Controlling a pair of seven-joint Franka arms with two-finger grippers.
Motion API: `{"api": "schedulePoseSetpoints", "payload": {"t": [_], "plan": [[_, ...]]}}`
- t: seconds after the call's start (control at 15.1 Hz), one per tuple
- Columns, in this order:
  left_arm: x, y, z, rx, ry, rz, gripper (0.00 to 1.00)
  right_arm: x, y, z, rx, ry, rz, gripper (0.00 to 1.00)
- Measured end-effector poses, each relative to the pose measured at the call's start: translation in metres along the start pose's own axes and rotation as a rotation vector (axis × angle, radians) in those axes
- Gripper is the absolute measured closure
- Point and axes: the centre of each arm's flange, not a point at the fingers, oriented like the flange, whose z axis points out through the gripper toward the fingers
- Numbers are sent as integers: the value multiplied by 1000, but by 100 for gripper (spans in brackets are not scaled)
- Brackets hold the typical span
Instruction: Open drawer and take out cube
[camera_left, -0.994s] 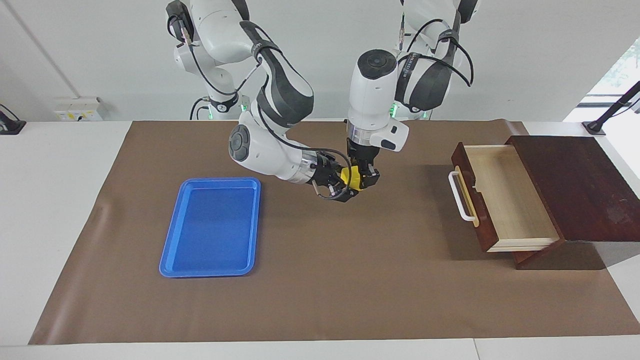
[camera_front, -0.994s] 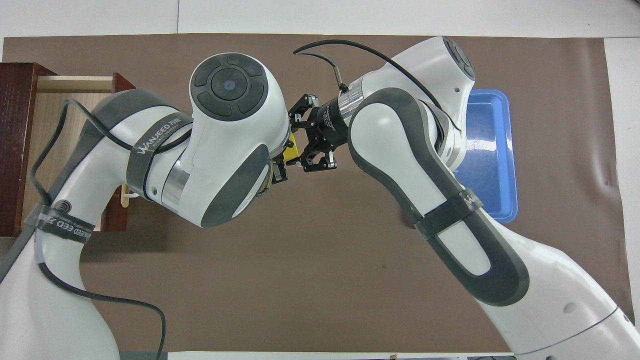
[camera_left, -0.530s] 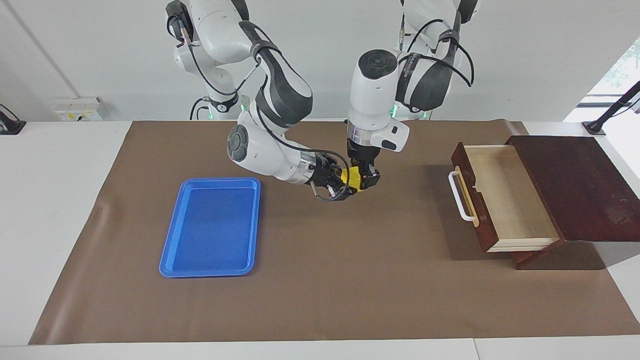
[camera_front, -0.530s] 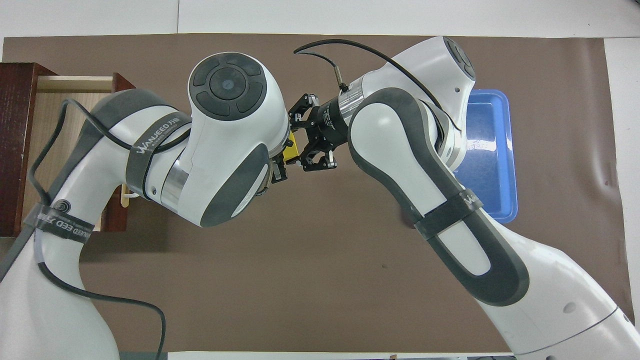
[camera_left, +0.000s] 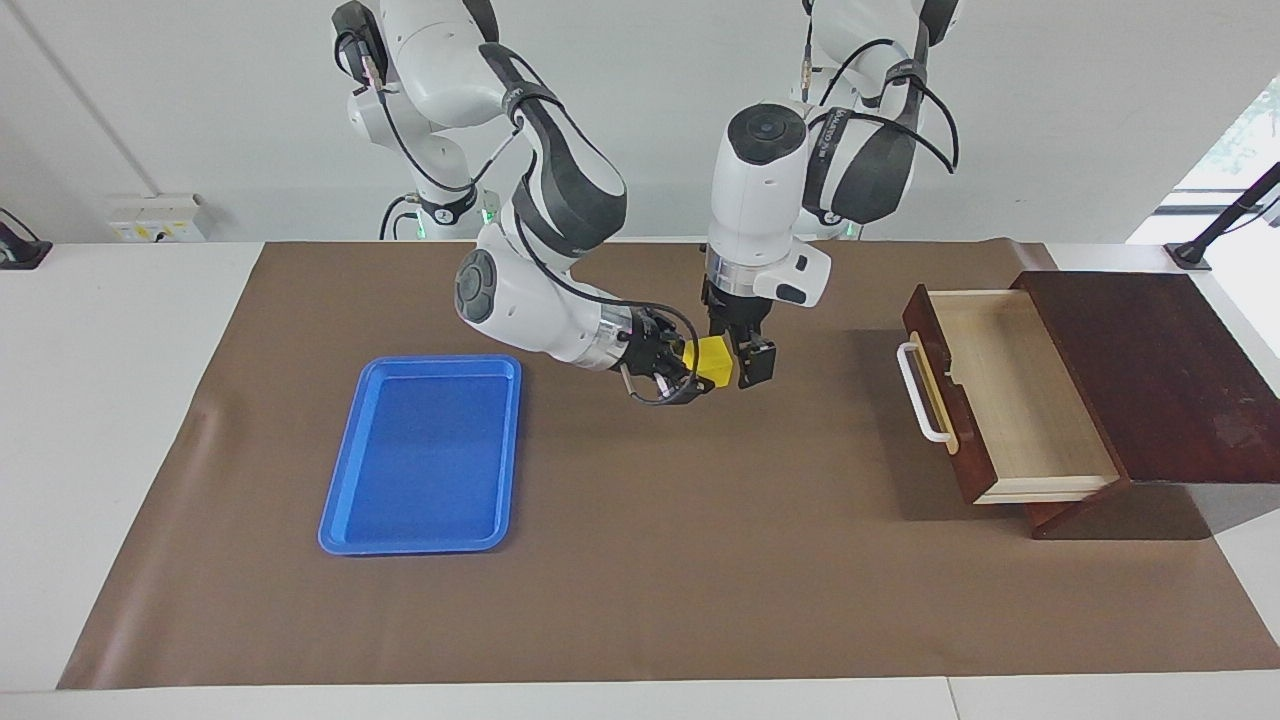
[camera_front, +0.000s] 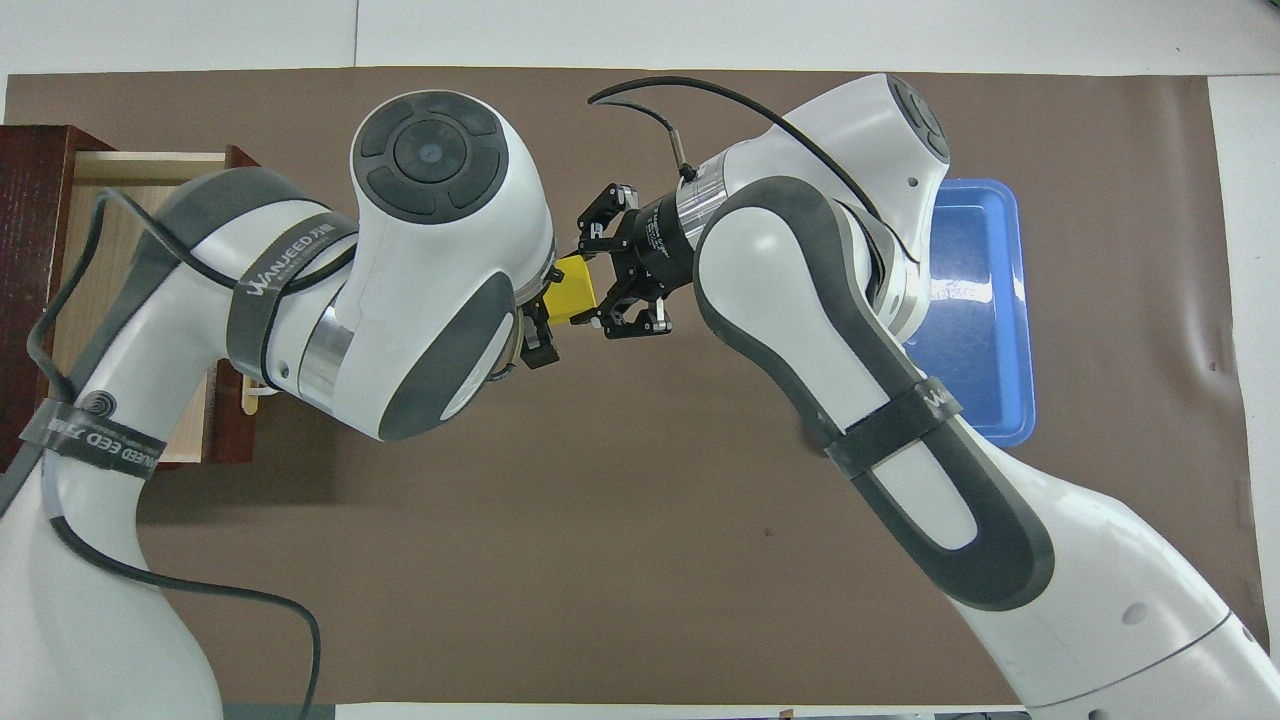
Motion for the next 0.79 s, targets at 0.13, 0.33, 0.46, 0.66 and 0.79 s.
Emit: {"api": "schedulePoseSetpoints", "payload": {"t": [0.13, 0.33, 0.46, 0.66, 0.79], "plan": [[30, 22, -2, 10, 17, 8, 0, 3, -1, -3, 6, 1, 4, 44], [92, 51, 18, 59, 56, 57, 0, 27, -10, -28, 47, 7, 36, 44], [130, 62, 37, 86, 69, 93, 0, 66, -19, -67, 86, 6, 75, 44], [180, 79, 59, 82, 56, 142, 0, 130, -20, -127, 117, -2, 104, 44], [209, 89, 66, 82, 50, 176, 0, 171, -15, -159, 140, -5, 132, 44]]}}
